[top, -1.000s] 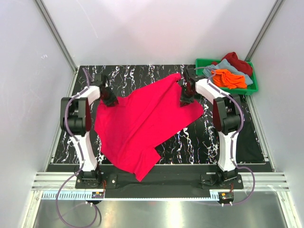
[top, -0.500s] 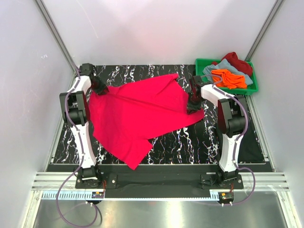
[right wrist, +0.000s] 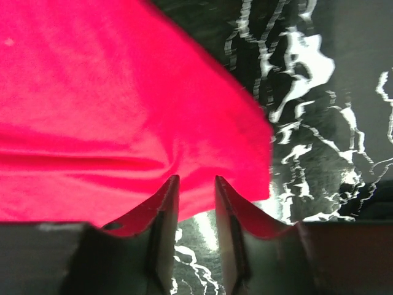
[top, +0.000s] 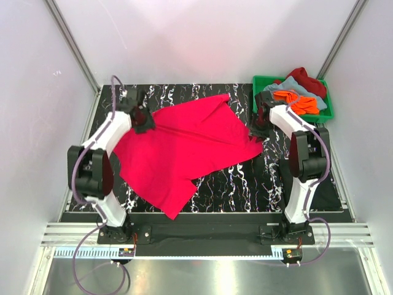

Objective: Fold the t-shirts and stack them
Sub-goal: Flatten the tshirt out

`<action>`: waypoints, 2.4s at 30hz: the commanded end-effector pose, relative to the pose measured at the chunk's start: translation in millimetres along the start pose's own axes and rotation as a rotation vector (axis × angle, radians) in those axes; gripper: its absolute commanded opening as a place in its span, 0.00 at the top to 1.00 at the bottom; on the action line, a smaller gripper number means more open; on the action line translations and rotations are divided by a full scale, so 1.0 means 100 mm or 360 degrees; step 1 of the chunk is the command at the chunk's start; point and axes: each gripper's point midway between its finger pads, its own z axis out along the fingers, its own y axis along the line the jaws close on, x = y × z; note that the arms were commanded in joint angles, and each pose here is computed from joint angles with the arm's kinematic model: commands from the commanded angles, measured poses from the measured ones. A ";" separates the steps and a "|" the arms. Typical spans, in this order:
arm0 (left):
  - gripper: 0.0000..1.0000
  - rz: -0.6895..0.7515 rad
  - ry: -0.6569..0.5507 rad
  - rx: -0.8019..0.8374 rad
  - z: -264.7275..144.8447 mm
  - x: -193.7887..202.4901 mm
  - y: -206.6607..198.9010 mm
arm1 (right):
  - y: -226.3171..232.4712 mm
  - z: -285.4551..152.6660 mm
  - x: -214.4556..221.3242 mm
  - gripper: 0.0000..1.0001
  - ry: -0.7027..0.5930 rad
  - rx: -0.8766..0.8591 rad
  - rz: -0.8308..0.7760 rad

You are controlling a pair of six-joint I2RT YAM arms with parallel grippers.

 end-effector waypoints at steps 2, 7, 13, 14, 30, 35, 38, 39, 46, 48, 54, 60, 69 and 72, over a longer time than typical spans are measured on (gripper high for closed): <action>0.59 -0.0022 0.0294 0.0049 0.12 0.84 -0.05 | -0.12 0.07 -0.05 0.67 -0.0006 -0.0008 0.0067; 0.55 -0.0156 0.0479 -0.0045 0.05 1.57 0.21 | -0.02 0.09 0.19 0.68 0.0047 -0.0137 0.0053; 0.53 -0.0393 0.0649 -0.0264 -0.01 2.06 0.67 | 0.33 0.04 0.68 0.63 0.0195 -0.0299 -0.0044; 0.53 -0.0393 0.0679 -0.0306 -0.05 2.11 0.73 | 0.35 -0.03 0.68 0.62 0.0175 -0.0329 -0.0029; 0.53 -0.0139 0.0553 -0.0030 -0.34 1.91 0.37 | -0.28 -0.25 0.63 0.38 -0.0067 -0.0626 0.0597; 0.55 -0.0142 0.0546 0.0043 -0.43 1.91 0.32 | -0.29 -0.05 0.60 0.45 -0.0066 -0.0630 0.0650; 0.55 -0.0127 0.0535 0.0047 -0.45 1.92 0.33 | -0.27 0.06 0.58 0.45 -0.0060 -0.0646 0.0650; 0.55 -0.0120 0.0539 0.0046 -0.46 1.93 0.34 | -0.28 0.11 0.58 0.47 -0.0048 -0.0640 0.0648; 0.55 -0.0078 0.0529 0.0030 -0.46 1.90 0.37 | 0.51 -0.30 0.11 0.49 -0.0153 -0.1060 0.0375; 0.55 -0.0072 0.0541 0.0040 -0.45 1.88 0.33 | 0.78 -0.80 -0.04 0.47 -0.0237 -0.1201 0.0325; 0.55 -0.0042 0.0548 0.0025 -0.38 1.82 0.31 | 0.40 -0.71 -0.12 0.36 -0.0324 -0.0989 0.0369; 0.55 -0.0035 0.0564 0.0061 -0.36 1.78 0.24 | 0.08 -0.29 0.08 0.48 -0.0153 -0.0772 0.0489; 0.56 -0.0014 0.0610 0.0060 -0.29 1.81 0.23 | 0.17 -0.03 0.20 0.39 0.0043 -0.0712 0.0617; 0.56 -0.0015 0.0612 0.0064 -0.28 1.80 0.22 | 0.20 0.04 0.27 0.42 0.0090 -0.0691 0.0653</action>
